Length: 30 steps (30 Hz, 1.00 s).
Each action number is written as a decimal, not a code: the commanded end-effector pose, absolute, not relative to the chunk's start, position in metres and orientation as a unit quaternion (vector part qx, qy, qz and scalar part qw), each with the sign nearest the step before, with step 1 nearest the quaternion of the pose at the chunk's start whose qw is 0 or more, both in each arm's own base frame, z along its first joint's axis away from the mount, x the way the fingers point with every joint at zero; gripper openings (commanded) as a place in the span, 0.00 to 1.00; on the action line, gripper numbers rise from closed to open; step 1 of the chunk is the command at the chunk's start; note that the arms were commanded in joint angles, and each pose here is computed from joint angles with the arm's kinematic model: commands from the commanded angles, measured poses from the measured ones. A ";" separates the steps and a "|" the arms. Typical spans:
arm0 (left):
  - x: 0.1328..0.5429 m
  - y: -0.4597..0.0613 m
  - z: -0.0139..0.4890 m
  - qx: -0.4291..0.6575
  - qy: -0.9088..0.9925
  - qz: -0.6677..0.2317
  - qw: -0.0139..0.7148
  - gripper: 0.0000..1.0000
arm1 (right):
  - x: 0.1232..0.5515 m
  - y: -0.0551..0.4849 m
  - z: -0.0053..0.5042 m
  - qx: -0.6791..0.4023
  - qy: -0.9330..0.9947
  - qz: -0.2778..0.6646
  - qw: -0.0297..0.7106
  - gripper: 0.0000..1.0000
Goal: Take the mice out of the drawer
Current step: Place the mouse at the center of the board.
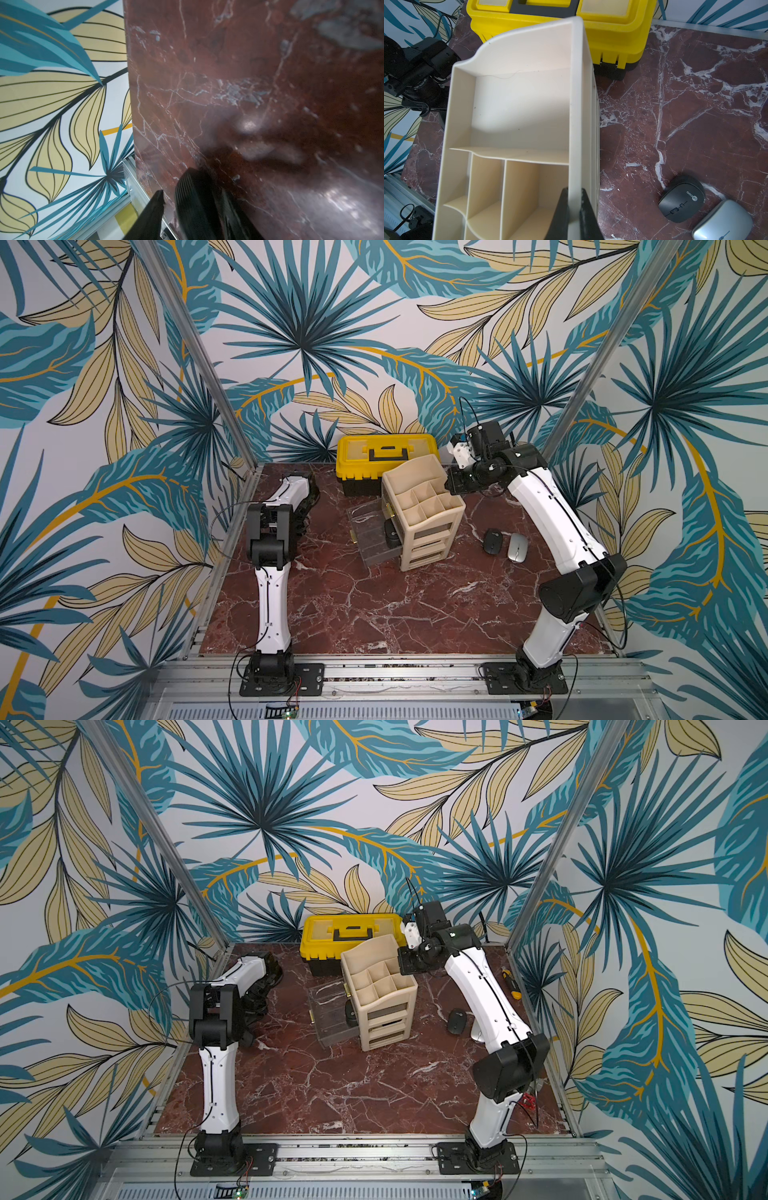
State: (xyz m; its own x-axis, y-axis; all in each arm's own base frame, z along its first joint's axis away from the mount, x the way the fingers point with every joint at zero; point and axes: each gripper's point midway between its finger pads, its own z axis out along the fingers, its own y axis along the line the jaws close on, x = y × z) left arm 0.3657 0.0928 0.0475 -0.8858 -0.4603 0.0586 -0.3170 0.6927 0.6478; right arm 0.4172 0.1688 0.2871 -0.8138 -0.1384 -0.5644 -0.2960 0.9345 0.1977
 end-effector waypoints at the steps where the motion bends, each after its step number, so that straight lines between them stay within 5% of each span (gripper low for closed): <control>1: 0.369 0.093 0.036 0.228 -0.915 -0.319 0.090 0.51 | 0.416 0.150 0.266 -0.110 0.957 0.096 0.251 0.00; 14: 0.391 0.086 0.101 0.283 -0.924 -0.241 -0.095 0.52 | 0.418 0.151 0.263 -0.108 0.958 0.096 0.249 0.00; 23: 0.405 0.004 0.211 0.162 -0.947 -0.002 -0.276 0.75 | 0.417 0.150 0.265 -0.113 0.958 0.091 0.249 0.00; 26: 0.398 -0.031 0.229 0.108 -0.950 0.051 -0.287 0.78 | 0.417 0.150 0.266 -0.113 0.957 0.091 0.251 0.00; 30: 0.374 -0.011 0.221 0.187 -0.952 0.019 -0.242 0.78 | 0.416 0.148 0.266 -0.114 0.958 0.087 0.248 0.00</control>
State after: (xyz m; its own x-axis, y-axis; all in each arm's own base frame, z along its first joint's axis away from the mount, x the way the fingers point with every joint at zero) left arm 0.3899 -0.0167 0.2408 -0.7773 -0.3106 -0.5472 -0.2874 0.9489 -0.1304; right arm 0.4171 0.1667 0.2870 -0.8154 -0.1419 -0.5612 -0.2917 0.9381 0.1868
